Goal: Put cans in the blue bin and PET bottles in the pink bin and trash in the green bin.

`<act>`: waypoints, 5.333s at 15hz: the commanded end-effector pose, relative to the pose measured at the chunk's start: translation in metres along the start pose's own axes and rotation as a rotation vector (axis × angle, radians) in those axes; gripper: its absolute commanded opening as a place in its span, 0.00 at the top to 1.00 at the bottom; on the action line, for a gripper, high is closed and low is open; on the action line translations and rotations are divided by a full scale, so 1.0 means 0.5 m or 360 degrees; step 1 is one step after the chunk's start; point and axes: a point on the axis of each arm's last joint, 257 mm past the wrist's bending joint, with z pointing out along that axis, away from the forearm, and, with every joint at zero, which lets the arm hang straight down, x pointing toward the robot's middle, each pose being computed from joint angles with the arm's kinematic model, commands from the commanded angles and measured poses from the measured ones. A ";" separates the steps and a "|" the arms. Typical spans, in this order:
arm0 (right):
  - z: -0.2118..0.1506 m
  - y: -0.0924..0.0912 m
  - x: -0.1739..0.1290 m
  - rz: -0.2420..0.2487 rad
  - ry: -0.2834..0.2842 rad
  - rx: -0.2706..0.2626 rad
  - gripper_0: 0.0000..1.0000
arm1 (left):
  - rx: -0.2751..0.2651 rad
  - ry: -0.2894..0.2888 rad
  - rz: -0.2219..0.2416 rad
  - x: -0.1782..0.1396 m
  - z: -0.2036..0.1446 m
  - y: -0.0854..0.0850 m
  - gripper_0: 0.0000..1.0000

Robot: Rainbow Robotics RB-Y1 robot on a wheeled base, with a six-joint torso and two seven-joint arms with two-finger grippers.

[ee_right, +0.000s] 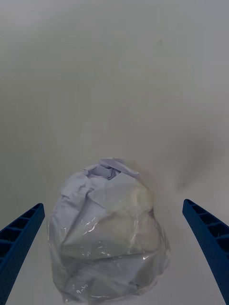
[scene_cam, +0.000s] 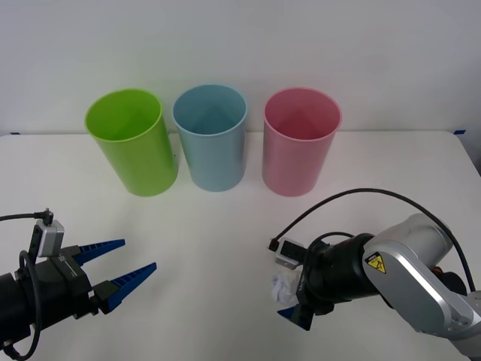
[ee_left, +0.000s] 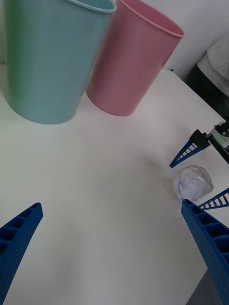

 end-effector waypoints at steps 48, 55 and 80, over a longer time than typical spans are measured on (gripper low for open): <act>-0.432 -0.148 -0.502 0.0096 -0.1181 -0.0024 1.00 | 0.0000 0.0000 0.0000 0.000 0.000 0.000 0.00; -0.400 -0.189 -0.711 0.0155 -0.1193 -0.0032 1.00 | 0.0000 0.0000 0.0000 0.000 0.000 0.000 0.00; -0.148 -0.264 -1.009 0.0288 -0.1127 0.0363 1.00 | 0.0000 0.0000 0.0000 0.000 0.000 0.000 0.00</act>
